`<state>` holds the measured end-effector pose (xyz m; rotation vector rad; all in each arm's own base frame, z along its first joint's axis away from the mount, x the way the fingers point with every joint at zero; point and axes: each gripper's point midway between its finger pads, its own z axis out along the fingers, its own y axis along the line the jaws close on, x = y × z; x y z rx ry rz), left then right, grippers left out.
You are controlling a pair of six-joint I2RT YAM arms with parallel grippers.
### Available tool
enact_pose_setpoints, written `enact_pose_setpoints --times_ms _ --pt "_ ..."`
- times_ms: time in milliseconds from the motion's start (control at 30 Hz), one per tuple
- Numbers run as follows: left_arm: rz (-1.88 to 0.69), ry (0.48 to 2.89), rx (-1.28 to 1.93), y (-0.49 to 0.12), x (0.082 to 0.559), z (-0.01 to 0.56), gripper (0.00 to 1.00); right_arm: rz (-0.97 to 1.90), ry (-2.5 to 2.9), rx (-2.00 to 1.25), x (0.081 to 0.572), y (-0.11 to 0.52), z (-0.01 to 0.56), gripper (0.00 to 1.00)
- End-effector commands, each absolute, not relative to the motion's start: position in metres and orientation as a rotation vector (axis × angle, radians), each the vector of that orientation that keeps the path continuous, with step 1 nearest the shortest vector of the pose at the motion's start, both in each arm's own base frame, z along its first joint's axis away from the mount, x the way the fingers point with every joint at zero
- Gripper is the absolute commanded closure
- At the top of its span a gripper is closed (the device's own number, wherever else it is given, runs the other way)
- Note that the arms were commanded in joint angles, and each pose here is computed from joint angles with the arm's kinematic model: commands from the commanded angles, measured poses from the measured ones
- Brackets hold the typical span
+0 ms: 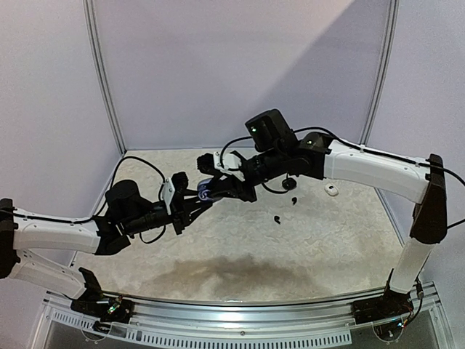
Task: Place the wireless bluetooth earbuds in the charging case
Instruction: Adjust the left earbud in the left side groove of the charging case.
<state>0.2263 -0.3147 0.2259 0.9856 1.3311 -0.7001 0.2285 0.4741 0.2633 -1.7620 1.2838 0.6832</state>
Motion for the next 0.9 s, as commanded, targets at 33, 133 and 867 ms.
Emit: enact_pose_setpoints --times_ms 33,133,867 --pt "-0.782 1.256 1.0 -0.325 0.21 0.247 1.0 0.643 1.285 -1.75 0.231 0.46 0.278 0.76" --pt "-0.784 1.265 0.998 -0.325 0.211 0.246 1.0 0.675 1.255 -1.748 0.225 0.46 0.287 0.74" --pt "-0.788 1.282 0.989 -0.327 0.214 0.246 1.0 0.8 1.304 -1.709 0.21 0.451 0.294 0.95"
